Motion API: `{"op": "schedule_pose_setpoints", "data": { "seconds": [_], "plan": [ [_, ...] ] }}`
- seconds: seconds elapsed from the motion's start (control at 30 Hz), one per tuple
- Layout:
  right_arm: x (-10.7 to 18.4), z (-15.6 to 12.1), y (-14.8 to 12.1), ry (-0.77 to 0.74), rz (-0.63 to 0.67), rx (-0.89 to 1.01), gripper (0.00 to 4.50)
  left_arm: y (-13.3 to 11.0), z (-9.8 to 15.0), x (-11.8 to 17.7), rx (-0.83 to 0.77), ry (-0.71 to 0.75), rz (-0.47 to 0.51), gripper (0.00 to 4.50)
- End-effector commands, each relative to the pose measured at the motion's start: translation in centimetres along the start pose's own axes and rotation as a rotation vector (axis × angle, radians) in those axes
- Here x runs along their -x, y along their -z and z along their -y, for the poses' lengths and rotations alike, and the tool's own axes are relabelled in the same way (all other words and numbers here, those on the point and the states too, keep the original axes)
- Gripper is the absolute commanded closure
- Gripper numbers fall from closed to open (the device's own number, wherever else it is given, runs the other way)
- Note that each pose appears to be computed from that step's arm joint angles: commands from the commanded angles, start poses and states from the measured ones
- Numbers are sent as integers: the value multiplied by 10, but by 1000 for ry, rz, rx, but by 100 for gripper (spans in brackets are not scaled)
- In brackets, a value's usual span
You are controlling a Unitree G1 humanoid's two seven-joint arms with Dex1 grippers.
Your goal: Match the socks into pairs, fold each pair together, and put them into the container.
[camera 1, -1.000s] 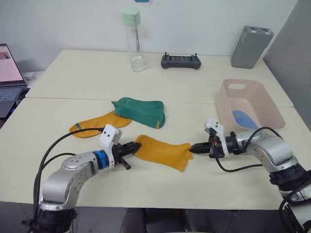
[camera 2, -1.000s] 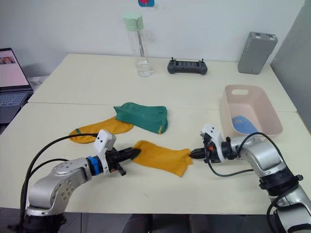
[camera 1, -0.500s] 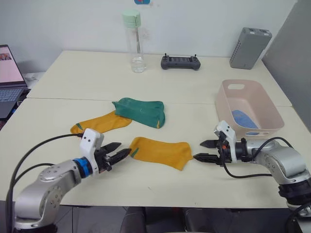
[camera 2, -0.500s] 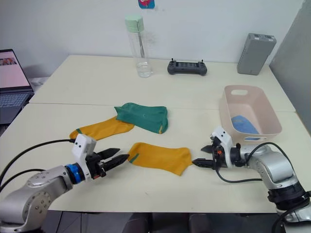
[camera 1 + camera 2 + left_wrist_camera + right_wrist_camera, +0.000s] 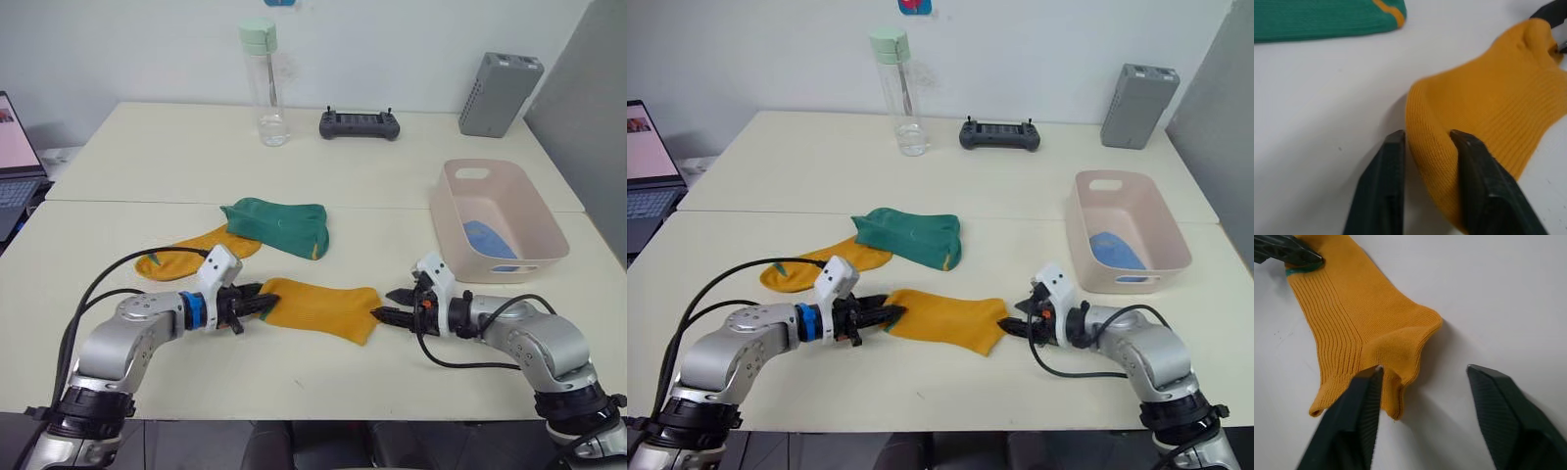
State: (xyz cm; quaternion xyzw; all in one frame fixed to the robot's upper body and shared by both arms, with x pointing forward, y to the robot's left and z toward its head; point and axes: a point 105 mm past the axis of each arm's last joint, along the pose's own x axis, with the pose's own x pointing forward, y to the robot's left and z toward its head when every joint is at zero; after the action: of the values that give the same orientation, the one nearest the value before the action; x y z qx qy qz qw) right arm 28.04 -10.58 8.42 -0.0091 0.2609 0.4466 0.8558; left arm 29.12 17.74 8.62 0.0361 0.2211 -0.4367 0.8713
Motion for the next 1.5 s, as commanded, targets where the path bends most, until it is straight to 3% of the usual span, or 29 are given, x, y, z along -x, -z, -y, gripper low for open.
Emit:
{"op": "schedule_pose_setpoints", "data": {
  "seconds": [0.03,0.07,0.2,0.47,0.73,0.93,1.2,1.3,1.43,1.5],
  "plan": [
    [1,-7,-1,-25,3,12,281,-8,-1,6,-40,-11,19,424],
    [2,-6,-2,-24,6,12,314,-9,0,7,-28,-13,27,449],
    [12,-4,-9,-31,18,23,447,-11,15,21,48,3,75,450],
    [22,1,-26,-102,-16,78,447,-10,52,16,216,2,171,450],
    [18,9,-16,-99,-59,68,447,-1,44,10,194,-58,132,450],
    [6,12,-12,-52,-49,56,256,-3,44,8,176,-40,124,450],
    [-3,-2,-6,-109,-58,11,256,-1,43,7,163,-30,111,450],
    [-1,-7,-4,-131,-56,6,319,-2,44,7,162,-25,111,450],
    [5,-3,-3,-116,-55,5,447,-4,47,6,166,-10,118,450],
    [9,0,-4,-110,-59,8,447,-4,48,4,171,-10,126,450]
  ]
}}
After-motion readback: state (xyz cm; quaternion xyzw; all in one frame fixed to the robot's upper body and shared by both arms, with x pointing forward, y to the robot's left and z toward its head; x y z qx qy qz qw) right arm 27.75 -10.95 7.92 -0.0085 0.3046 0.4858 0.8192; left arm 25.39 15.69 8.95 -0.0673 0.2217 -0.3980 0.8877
